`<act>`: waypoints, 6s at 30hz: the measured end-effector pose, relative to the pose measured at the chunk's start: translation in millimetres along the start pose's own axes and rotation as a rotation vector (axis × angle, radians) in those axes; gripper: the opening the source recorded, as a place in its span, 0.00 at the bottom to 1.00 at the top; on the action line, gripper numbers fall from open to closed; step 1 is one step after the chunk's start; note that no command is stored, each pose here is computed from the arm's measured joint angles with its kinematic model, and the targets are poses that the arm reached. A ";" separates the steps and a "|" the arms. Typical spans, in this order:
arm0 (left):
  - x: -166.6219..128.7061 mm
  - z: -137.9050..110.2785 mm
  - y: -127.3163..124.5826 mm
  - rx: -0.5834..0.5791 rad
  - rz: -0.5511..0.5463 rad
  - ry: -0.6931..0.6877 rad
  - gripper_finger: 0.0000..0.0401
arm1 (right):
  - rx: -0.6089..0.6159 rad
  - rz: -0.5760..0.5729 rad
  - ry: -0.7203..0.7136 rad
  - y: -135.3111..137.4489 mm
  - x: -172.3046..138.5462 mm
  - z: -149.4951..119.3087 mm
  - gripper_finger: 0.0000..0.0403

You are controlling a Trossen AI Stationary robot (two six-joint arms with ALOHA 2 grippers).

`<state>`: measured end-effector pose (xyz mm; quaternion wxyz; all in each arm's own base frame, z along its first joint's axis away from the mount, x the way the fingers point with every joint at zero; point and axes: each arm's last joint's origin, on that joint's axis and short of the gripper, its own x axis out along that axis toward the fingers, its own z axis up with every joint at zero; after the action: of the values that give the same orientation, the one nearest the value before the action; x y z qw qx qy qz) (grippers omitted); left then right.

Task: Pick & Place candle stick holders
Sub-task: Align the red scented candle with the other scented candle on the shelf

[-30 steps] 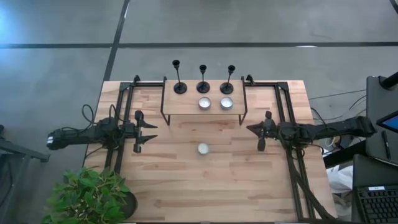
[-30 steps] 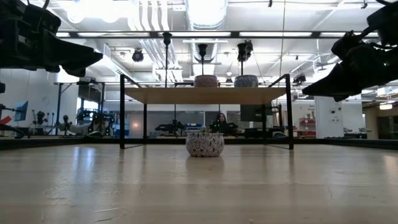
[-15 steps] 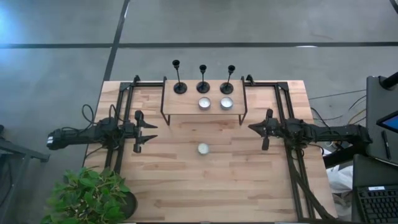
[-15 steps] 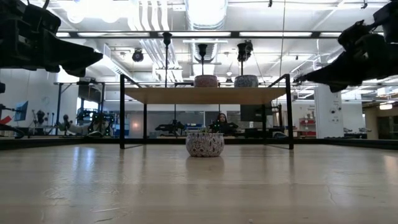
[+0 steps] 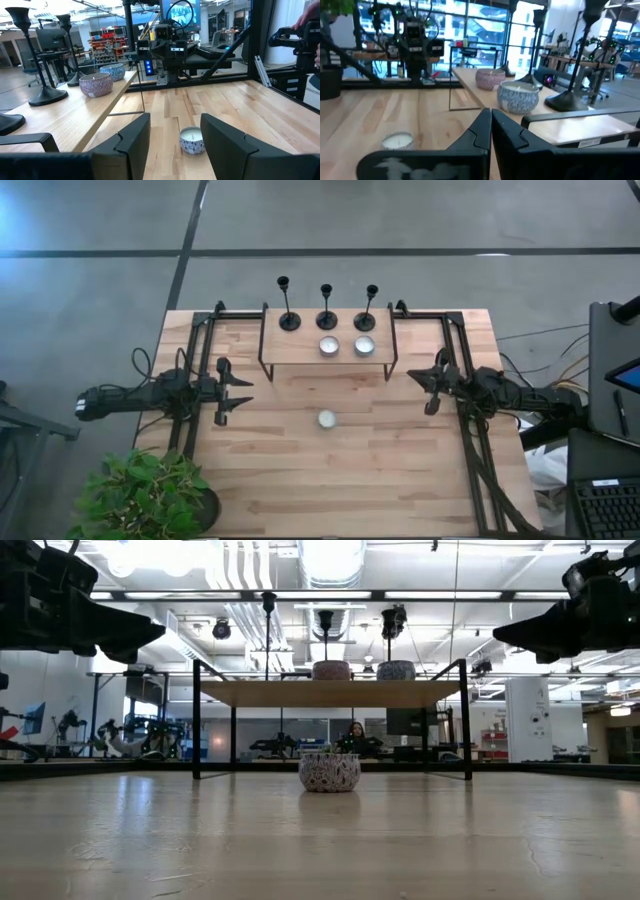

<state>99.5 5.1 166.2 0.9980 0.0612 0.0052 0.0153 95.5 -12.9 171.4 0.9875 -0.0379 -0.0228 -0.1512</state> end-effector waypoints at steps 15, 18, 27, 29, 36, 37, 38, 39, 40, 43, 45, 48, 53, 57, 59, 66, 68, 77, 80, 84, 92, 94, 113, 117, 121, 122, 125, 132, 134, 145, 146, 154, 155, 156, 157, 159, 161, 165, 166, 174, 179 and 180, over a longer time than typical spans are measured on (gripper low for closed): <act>0.0 -0.1 0.0 0.000 0.000 0.001 0.45 | -0.005 0.005 0.022 0.5 1.2 -1.8 0.02; 0.0 -0.1 0.0 0.000 0.000 0.001 0.45 | -0.004 0.006 0.021 0.5 1.2 -1.8 0.02; 0.0 -0.2 0.0 0.000 0.000 0.002 0.45 | -0.005 0.007 0.022 0.6 1.2 -1.9 0.02; 0.0 -0.1 0.0 0.000 0.000 0.002 0.45 | -0.003 0.007 0.022 0.6 1.2 -1.8 0.02; 0.0 -0.2 0.0 0.000 0.000 0.002 0.45 | -0.005 0.007 0.022 0.6 1.2 -1.8 0.02; 0.0 -0.2 0.0 0.000 0.000 0.002 0.45 | -0.003 0.007 0.022 0.6 1.3 -1.9 0.02; 0.0 -0.2 0.0 0.000 0.000 0.002 0.45 | -0.004 0.007 0.022 0.6 1.2 -1.8 0.02; 0.0 -0.2 0.0 0.000 0.000 0.002 0.45 | -0.005 0.007 0.022 0.6 1.2 -1.8 0.02; 0.0 -0.2 0.0 0.000 0.000 0.002 0.45 | -0.005 0.007 0.022 0.6 1.2 -1.9 0.02; 0.0 -0.2 0.0 0.000 0.000 0.002 0.45 | -0.006 0.007 0.022 0.6 1.3 -2.0 0.02; 0.0 -0.2 0.0 0.000 0.000 0.002 0.45 | -0.003 0.007 0.022 0.6 1.2 -1.8 0.02; 0.0 -0.2 0.0 0.008 0.000 0.002 0.45 | -0.005 0.007 0.022 0.6 1.3 -1.9 0.02; 0.0 0.4 0.1 0.166 0.003 -0.004 0.45 | -0.004 0.007 0.022 0.6 1.3 -1.9 0.02; -0.1 5.5 0.9 -0.060 0.013 -0.056 0.45 | -0.004 0.007 0.022 0.6 1.2 -1.8 0.02; -0.5 10.8 1.9 -0.236 0.021 -0.113 0.45 | -0.005 0.007 0.022 0.5 1.3 -1.9 0.02; -3.7 27.1 4.0 -0.513 -0.014 -0.290 0.45 | -0.003 0.007 0.022 0.6 1.3 -1.9 0.02; -4.8 30.8 4.4 -0.514 -0.020 -0.331 0.45 | -0.005 0.007 0.022 0.6 1.2 -1.8 0.02; -25.3 98.6 9.7 -0.353 -0.094 -0.513 0.45 | -0.004 0.007 0.022 0.6 1.3 -1.9 0.02; -26.5 136.8 15.0 -0.266 -0.040 -0.295 0.46 | -0.005 0.007 0.022 0.6 1.3 -1.8 0.02; -14.3 186.8 22.4 -0.153 -0.006 -0.024 0.49 | -0.005 0.007 0.022 0.6 1.3 -1.8 0.02; 53.0 220.5 28.9 -0.053 -0.017 0.275 0.68 | -0.005 0.007 0.022 0.6 1.3 -1.8 0.02; 70.4 216.6 28.9 -0.040 -0.026 0.341 0.73 | -0.004 0.007 0.022 0.6 1.3 -1.8 0.02; 170.9 177.8 25.8 0.119 -0.134 0.669 0.89 | -0.005 0.007 0.022 0.6 1.3 -1.8 0.02; 185.7 169.6 24.7 0.117 -0.155 0.707 0.88 | -0.005 0.007 0.022 0.6 1.3 -1.9 0.02; 200.8 157.6 22.7 0.141 -0.204 0.742 0.88 | -0.005 0.007 0.022 0.6 1.3 -1.8 0.02; 204.5 152.2 22.1 0.148 -0.213 0.763 0.88 | -0.003 0.006 0.022 0.5 1.3 -1.8 0.02; 215.0 141.7 21.2 0.148 -0.223 0.802 0.89 | -0.005 0.007 0.022 0.6 1.3 -1.8 0.02; 242.6 125.2 19.4 0.169 -0.265 0.853 0.89 | -0.005 0.007 0.022 0.6 1.3 -1.8 0.02; 252.0 125.8 19.2 0.164 -0.276 0.845 0.89 | -0.003 0.007 0.022 0.6 1.3 -1.8 0.02; 290.4 102.9 15.5 0.132 -0.330 0.988 0.89 | -0.004 0.007 0.022 0.6 1.3 -1.8 0.02; 291.8 99.5 14.9 0.131 -0.333 1.001 0.89 | -0.003 0.006 0.022 0.5 1.3 -1.8 0.02; 291.8 77.7 5.7 0.113 -0.343 1.042 0.89 | -0.003 0.007 0.022 0.6 1.3 -1.9 0.02; 291.3 75.6 4.1 0.107 -0.342 1.045 0.89 | -0.005 0.006 0.023 0.5 1.3 -2.0 0.02; 290.8 73.4 2.4 0.097 -0.339 1.049 0.89 | -0.006 0.006 0.023 0.5 1.3 -1.9 0.02; 290.8 72.0 0.7 0.084 -0.333 1.048 0.89 | -0.005 0.006 0.023 0.6 1.3 -1.9 0.02; 291.7 69.8 -2.4 0.059 -0.319 1.034 0.89 | -0.004 0.006 0.023 0.5 1.3 -1.9 0.02; 292.1 66.7 -5.9 0.046 -0.312 1.023 0.89 | -0.005 0.007 0.023 0.6 1.3 -1.9 0.02; 293.1 62.7 -8.9 0.024 -0.300 1.005 0.89 | -0.005 0.007 0.023 0.6 1.3 -2.0 0.02; 293.4 61.5 -9.2 0.012 -0.292 1.002 0.89 | -0.004 0.007 0.023 0.6 1.3 -2.0 0.02; 290.8 47.0 -10.1 -0.017 -0.271 1.018 0.89 | -0.003 0.007 0.023 0.6 1.3 -1.9 0.02; 292.7 40.1 -11.0 -0.020 -0.269 1.015 0.89 | -0.004 0.006 0.023 0.5 1.3 -1.9 0.02; 292.4 38.1 -11.3 -0.022 -0.270 1.023 0.89 | -0.006 0.006 0.023 0.5 1.3 -1.9 0.02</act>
<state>392.5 -1.6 200.1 0.8616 0.0341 0.4993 -0.0851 96.9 -12.9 169.6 0.9880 -0.0390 -0.0111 -0.1487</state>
